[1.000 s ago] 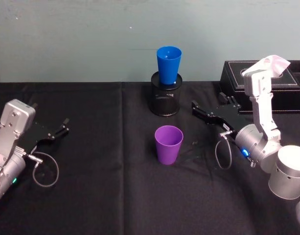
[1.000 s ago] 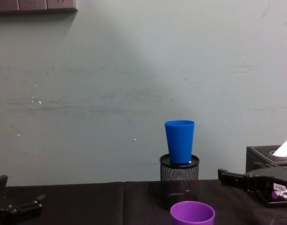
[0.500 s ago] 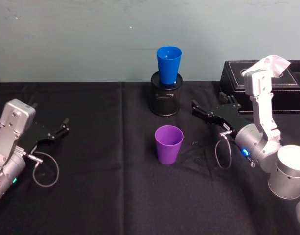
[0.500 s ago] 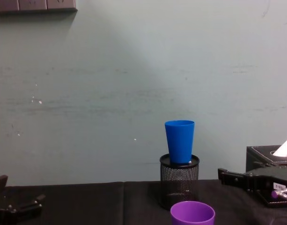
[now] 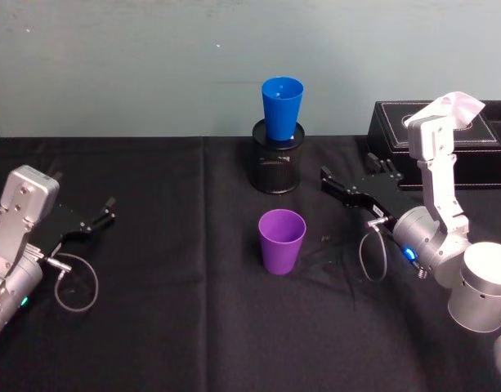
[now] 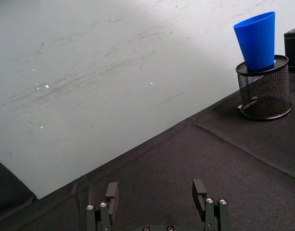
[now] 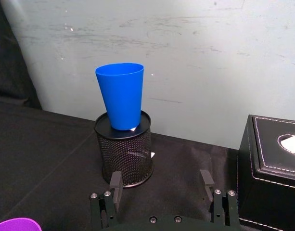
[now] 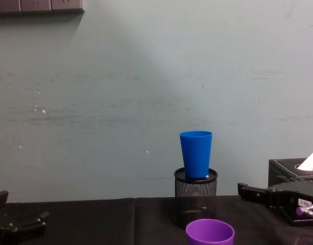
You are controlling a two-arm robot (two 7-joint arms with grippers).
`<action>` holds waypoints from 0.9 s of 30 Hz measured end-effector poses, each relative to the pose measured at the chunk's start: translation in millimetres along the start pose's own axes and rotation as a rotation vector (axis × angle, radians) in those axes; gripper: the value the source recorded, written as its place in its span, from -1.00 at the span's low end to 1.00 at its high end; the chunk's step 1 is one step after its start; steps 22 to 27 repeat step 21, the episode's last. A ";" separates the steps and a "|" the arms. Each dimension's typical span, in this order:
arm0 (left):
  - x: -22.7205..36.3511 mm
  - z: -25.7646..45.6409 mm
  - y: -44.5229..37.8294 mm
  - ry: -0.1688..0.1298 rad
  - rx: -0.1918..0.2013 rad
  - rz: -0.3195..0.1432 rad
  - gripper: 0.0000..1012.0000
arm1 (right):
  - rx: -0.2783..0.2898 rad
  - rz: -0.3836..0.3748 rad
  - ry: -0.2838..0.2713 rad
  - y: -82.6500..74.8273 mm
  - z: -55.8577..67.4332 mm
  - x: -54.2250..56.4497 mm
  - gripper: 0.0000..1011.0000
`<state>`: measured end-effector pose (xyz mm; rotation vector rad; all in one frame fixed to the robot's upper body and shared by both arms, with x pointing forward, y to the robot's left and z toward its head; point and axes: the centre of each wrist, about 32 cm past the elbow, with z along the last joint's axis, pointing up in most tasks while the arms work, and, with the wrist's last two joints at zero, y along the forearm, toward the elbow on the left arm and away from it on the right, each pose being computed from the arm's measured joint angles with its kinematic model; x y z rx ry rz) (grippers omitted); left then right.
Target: Pick up one cup with a gripper and tap it against the other cup.
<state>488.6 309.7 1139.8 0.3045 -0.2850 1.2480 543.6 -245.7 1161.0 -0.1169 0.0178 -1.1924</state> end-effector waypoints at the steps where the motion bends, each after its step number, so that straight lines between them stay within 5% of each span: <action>1: 0.0 0.0 0.0 0.000 0.000 0.000 0.98 | 0.000 0.000 0.000 0.0 0.0 0.0 0.98; 27: 0.0 0.0 0.0 0.000 0.000 0.000 0.98 | 0.000 0.000 0.000 0.0 0.0 0.0 0.98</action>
